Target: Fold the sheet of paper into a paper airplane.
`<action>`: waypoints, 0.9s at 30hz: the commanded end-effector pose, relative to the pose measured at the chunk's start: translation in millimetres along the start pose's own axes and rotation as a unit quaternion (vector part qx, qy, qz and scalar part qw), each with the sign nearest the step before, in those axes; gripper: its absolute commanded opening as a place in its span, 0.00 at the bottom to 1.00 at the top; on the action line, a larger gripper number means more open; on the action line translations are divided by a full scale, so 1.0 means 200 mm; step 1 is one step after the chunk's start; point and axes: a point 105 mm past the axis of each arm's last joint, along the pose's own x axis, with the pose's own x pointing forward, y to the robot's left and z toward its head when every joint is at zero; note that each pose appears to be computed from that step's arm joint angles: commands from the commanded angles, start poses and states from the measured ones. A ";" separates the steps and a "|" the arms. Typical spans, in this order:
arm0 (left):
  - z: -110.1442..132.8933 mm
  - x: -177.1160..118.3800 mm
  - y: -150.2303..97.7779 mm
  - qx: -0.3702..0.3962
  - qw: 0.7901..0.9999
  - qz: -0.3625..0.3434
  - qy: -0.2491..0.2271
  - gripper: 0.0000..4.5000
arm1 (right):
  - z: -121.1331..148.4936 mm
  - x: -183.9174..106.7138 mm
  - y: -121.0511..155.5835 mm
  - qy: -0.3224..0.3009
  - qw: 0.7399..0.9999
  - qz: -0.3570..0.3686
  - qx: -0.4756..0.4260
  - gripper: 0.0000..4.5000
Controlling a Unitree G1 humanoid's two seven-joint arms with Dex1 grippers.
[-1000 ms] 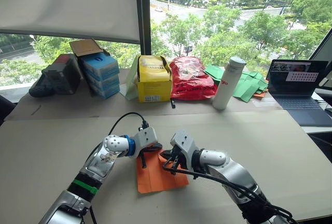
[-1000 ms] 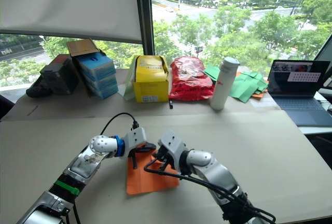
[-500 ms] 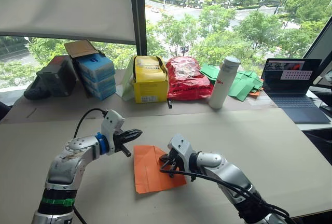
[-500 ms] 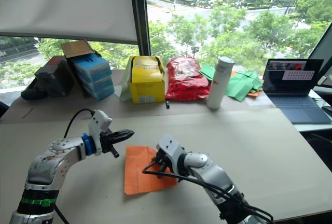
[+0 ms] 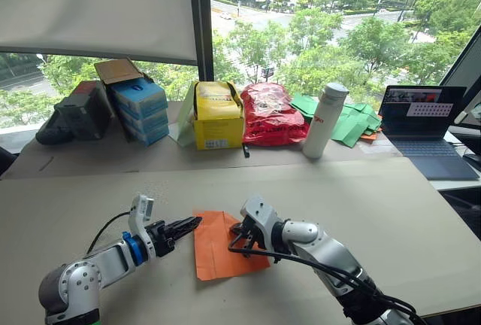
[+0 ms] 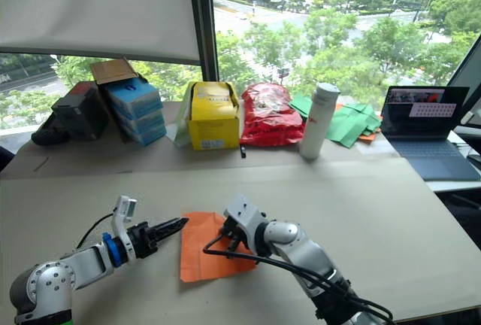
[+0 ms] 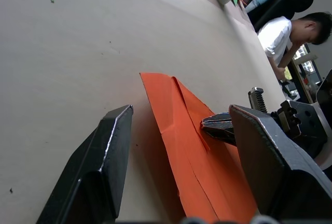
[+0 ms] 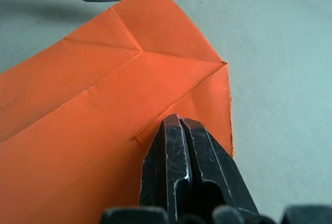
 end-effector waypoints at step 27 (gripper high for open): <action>0.13 0.12 -0.22 0.415 0.908 -0.047 0.022 0.01 | 0.02 0.01 -0.01 -0.010 0.998 -0.018 0.052 0.00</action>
